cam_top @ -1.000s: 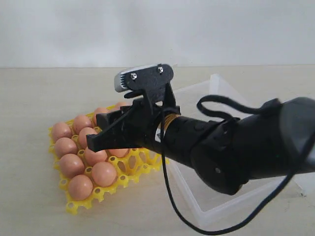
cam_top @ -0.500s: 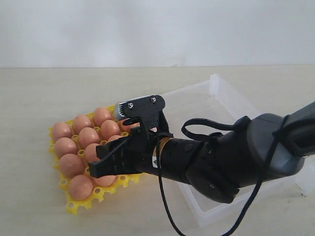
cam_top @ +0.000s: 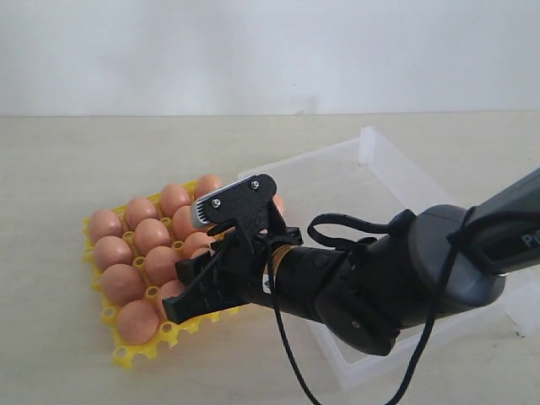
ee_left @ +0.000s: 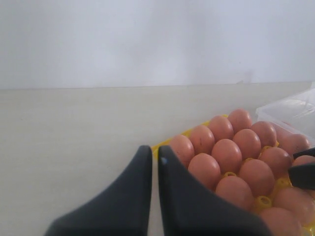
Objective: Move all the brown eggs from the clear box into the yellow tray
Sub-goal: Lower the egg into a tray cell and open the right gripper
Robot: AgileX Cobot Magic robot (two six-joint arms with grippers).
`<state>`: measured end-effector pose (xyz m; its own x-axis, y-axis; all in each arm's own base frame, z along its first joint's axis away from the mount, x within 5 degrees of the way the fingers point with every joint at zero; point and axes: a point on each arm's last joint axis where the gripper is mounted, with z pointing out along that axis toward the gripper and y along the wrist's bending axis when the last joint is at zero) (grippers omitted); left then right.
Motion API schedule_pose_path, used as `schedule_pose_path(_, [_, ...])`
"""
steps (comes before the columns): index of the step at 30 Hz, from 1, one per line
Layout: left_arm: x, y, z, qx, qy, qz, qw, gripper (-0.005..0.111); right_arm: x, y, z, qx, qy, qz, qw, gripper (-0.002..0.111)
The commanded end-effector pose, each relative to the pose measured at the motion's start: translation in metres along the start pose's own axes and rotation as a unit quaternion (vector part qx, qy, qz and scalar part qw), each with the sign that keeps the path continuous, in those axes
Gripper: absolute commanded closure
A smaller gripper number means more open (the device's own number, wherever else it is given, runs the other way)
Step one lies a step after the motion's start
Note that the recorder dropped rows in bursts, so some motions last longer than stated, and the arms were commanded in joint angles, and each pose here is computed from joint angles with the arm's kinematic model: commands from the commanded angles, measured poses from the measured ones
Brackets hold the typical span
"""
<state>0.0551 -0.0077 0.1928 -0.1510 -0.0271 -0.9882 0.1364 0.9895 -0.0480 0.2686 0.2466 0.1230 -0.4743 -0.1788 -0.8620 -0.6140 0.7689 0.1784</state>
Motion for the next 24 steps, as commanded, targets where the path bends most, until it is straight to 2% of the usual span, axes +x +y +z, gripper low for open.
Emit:
schedule_pose_path(1, [0.000,0.000,0.000,-0.001,-0.004,-0.002,1.000,0.103,-0.001,-0.002,0.000,0.001,-0.009,-0.005,1.000,0.098])
schedule_pose_path(6, [0.000,0.000,0.000,-0.001,-0.004,-0.002,1.000,0.103,-0.004,-0.002,0.000,0.000,-0.025,-0.002,1.000,0.065])
schedule_pose_path(9, [0.000,0.000,0.000,-0.001,-0.004,-0.002,1.000,0.103,-0.004,-0.003,0.000,0.006,-0.026,0.008,1.000,0.056])
schedule_pose_path(20, [0.000,0.000,0.000,-0.001,-0.004,-0.002,1.000,0.103,-0.008,-0.006,-0.002,0.024,-0.035,0.038,0.998,0.054])
schedule_pose_path(24, [0.000,0.000,0.000,-0.001,-0.004,-0.002,1.000,0.103,-0.028,-0.002,-0.014,0.017,-0.075,0.039,0.996,0.054])
